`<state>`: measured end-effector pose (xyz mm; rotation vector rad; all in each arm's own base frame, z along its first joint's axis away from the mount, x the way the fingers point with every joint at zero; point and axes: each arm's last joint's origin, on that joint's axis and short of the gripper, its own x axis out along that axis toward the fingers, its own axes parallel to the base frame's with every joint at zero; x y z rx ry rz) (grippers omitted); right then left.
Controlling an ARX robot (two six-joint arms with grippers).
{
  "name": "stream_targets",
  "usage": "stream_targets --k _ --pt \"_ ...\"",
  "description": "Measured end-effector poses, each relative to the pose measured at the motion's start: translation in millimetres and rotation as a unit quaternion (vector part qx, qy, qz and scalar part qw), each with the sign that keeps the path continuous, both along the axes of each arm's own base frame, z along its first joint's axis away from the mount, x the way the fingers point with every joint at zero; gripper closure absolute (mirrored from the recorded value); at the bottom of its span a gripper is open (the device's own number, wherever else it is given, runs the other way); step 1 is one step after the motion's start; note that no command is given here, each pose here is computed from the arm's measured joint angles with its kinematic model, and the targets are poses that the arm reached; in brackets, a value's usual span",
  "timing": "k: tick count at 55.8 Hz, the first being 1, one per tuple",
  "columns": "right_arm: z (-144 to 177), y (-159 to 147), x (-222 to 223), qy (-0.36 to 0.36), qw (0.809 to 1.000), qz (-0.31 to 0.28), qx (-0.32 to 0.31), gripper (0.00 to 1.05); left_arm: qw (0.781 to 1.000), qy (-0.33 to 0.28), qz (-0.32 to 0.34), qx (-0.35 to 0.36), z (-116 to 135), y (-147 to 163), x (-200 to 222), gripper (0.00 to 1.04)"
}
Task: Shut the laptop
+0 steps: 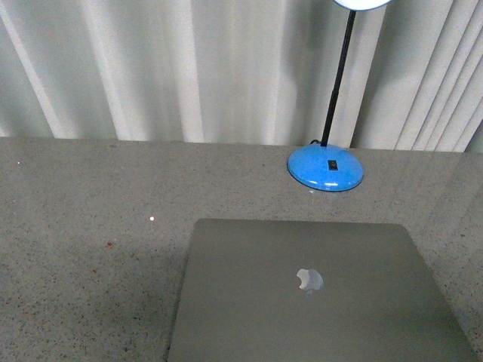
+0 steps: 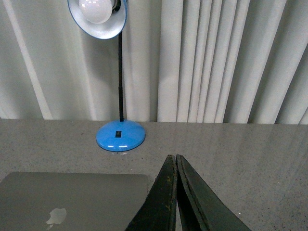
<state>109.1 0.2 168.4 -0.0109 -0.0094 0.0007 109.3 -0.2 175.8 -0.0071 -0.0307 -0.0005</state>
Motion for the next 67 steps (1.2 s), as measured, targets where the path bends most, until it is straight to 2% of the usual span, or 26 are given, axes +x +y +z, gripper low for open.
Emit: stream_targets --k 9,23,36,43,50,52,67 --pt "-5 0 -10 0.015 1.000 0.001 0.000 1.02 1.000 0.017 0.000 0.000 -5 0 -9 1.01" --pt "-3 0 -11 0.004 1.000 0.001 0.000 1.00 1.000 0.004 -0.001 0.000 -3 0 -13 1.01" --pt "-3 0 -11 0.003 1.000 0.001 0.000 0.60 1.000 0.003 -0.001 0.000 -3 0 -13 0.63" --pt "-3 0 -11 0.003 1.000 0.001 0.000 0.35 1.000 0.003 -0.001 0.000 -3 0 -13 0.38" --pt "-3 0 -11 0.003 1.000 0.001 0.000 0.07 1.000 0.003 -0.001 0.000 -3 0 -13 0.08" --pt "-3 0 -11 0.003 1.000 0.001 0.000 0.06 1.000 0.003 -0.001 0.001 -3 0 -13 0.05" --pt "-3 0 -11 0.003 1.000 0.001 0.000 0.07 1.000 0.003 -0.001 0.001 -3 0 -13 0.07"
